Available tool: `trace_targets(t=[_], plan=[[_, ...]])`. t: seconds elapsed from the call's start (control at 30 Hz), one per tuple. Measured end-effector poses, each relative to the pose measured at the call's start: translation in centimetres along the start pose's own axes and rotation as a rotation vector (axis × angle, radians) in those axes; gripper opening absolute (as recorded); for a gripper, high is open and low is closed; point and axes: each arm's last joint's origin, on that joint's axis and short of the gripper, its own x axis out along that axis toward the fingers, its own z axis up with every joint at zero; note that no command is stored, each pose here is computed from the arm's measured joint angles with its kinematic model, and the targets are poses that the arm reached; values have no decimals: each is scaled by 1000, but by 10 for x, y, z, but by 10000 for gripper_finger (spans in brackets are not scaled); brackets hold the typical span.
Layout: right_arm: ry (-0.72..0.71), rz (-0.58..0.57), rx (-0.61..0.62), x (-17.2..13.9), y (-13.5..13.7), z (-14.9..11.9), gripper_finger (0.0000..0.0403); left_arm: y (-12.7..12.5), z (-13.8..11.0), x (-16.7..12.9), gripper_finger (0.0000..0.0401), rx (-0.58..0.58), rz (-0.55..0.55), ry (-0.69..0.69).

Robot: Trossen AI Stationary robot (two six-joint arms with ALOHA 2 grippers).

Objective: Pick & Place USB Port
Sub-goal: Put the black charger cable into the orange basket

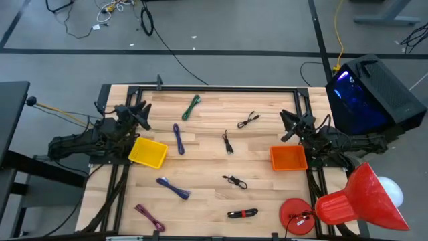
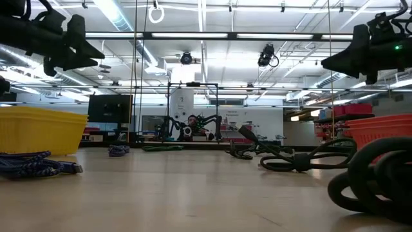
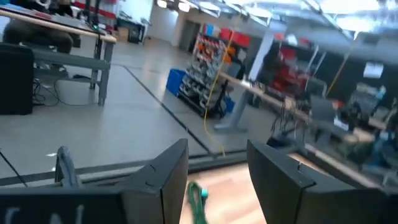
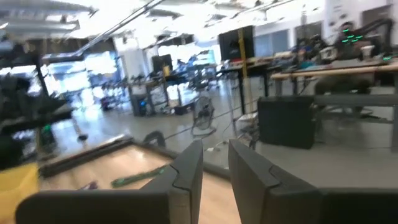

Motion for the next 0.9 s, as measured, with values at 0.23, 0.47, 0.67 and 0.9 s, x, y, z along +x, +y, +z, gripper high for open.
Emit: trace_targets(t=[0.23,0.47,0.67,0.9], plan=[[-176,-12,254,-2,-3,23,80,0,0,0,170,-60,10,0],[-395,498,166,-5,9,78,80,-22,4,18,170,124,-252,-9],[-188,448,-37,20,34,105,80,-36,-2,47,170,320,-106,106],[14,462,-166,55,70,104,80,-55,9,81,170,463,-143,350]])
